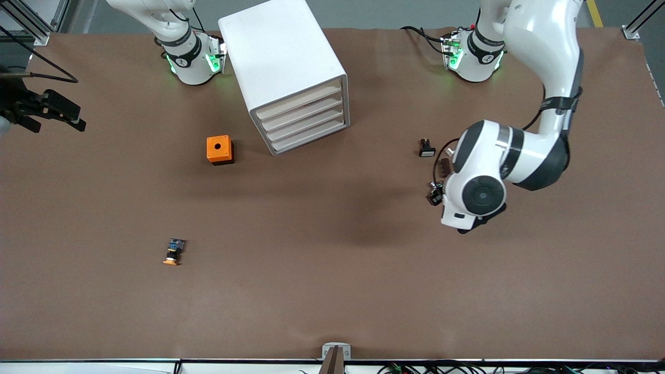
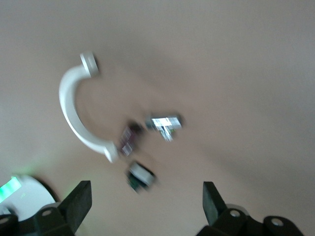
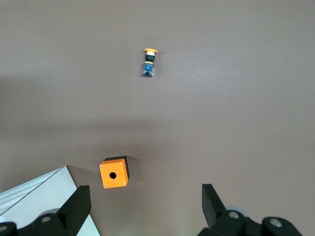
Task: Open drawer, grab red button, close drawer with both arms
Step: 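Grasp the drawer handle with the left gripper, then pull the drawer open with the left gripper while the right gripper approaches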
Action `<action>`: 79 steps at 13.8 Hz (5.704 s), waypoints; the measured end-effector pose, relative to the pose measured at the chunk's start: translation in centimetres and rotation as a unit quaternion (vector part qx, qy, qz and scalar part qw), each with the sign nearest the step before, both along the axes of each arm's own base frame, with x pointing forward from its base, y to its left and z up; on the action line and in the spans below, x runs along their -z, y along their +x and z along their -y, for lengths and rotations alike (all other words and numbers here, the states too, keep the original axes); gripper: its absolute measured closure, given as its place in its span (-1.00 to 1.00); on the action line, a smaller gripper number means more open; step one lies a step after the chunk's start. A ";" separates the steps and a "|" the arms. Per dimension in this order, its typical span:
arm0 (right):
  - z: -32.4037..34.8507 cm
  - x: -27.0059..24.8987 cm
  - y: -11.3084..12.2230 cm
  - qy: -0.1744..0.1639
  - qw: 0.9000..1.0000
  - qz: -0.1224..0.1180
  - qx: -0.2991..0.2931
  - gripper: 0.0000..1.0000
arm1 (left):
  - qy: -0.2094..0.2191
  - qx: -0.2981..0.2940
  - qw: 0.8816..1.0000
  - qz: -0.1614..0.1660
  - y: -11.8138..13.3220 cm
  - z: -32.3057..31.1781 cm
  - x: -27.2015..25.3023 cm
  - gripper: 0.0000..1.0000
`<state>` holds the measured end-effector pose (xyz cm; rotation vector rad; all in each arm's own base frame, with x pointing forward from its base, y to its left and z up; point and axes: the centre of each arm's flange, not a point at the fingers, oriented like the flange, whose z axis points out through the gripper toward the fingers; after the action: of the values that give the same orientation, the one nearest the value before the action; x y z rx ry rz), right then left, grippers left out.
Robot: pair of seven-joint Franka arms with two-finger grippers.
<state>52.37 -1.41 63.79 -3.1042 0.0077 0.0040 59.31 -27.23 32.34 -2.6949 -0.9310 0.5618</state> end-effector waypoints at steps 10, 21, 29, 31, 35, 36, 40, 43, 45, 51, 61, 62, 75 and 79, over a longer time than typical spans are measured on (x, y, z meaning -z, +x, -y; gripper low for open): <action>0.0 0.0 0.0 0.000 1.000 -0.001 0.000 -1.00 | 0.058 -0.404 0.888 -0.213 -3.7 9.3 7.8 -0.99; 1.7 14.3 6.8 -0.013 0.994 -0.112 -0.002 -1.00 | 0.170 -0.443 0.799 -0.368 -11.1 18.0 10.3 -0.56; 0.8 13.5 6.9 -0.018 0.992 -0.114 0.052 -1.00 | 0.201 -0.425 0.776 -0.420 -14.4 20.6 12.8 -0.14; -1.5 13.5 6.8 -0.017 0.988 -0.120 0.098 -1.00 | 0.210 -0.417 0.777 -0.422 -15.3 21.2 13.0 -0.14; -7.4 13.5 5.8 -0.016 0.974 -0.130 0.186 -1.00 | 0.247 -0.399 0.767 -0.437 -18.1 22.2 13.9 0.04; -9.1 13.4 5.5 -0.020 0.970 -0.130 0.204 -1.00 | 0.250 -0.397 0.767 -0.438 -18.5 22.3 14.0 0.04; -17.5 13.2 4.2 -0.034 0.956 -0.113 0.267 -1.00 | 0.253 -0.395 0.766 -0.439 -18.7 22.3 14.2 0.47; -23.9 13.3 2.5 -0.038 0.945 -0.094 0.310 -1.00 | 0.252 -0.396 0.766 -0.439 -18.6 22.3 14.2 0.69; -27.6 13.5 1.4 -0.036 0.936 -0.082 0.341 -1.00 | 0.252 -0.396 0.766 -0.439 -18.6 22.2 14.2 0.78; -36.7 17.0 -1.5 -0.031 0.912 -0.062 0.404 -1.00 | 0.251 -0.401 0.762 -0.442 -18.0 21.6 14.4 0.80; -42.9 20.6 -4.0 -0.032 0.894 -0.049 0.443 -1.00 | 0.194 -0.471 0.708 -0.489 -10.2 14.6 14.5 0.70; -43.6 21.0 -4.3 -0.031 0.894 -0.045 0.444 -1.00 | 0.189 -0.477 0.703 -0.493 -9.6 14.0 14.6 0.69; -54.1 26.2 -11.8 -0.021 0.890 -0.010 0.456 -1.00 | 0.099 -0.511 0.699 -0.491 -4.4 9.2 14.2 -0.67; -55.3 28.0 -12.7 -0.026 0.888 -0.006 0.459 -0.99 | 0.015 -0.490 0.731 -0.475 -2.6 7.6 13.6 -0.99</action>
<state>39.66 53.89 35.75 -2.8014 1.4583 -0.0038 56.70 -34.83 18.75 -1.2147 -1.8045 1.8039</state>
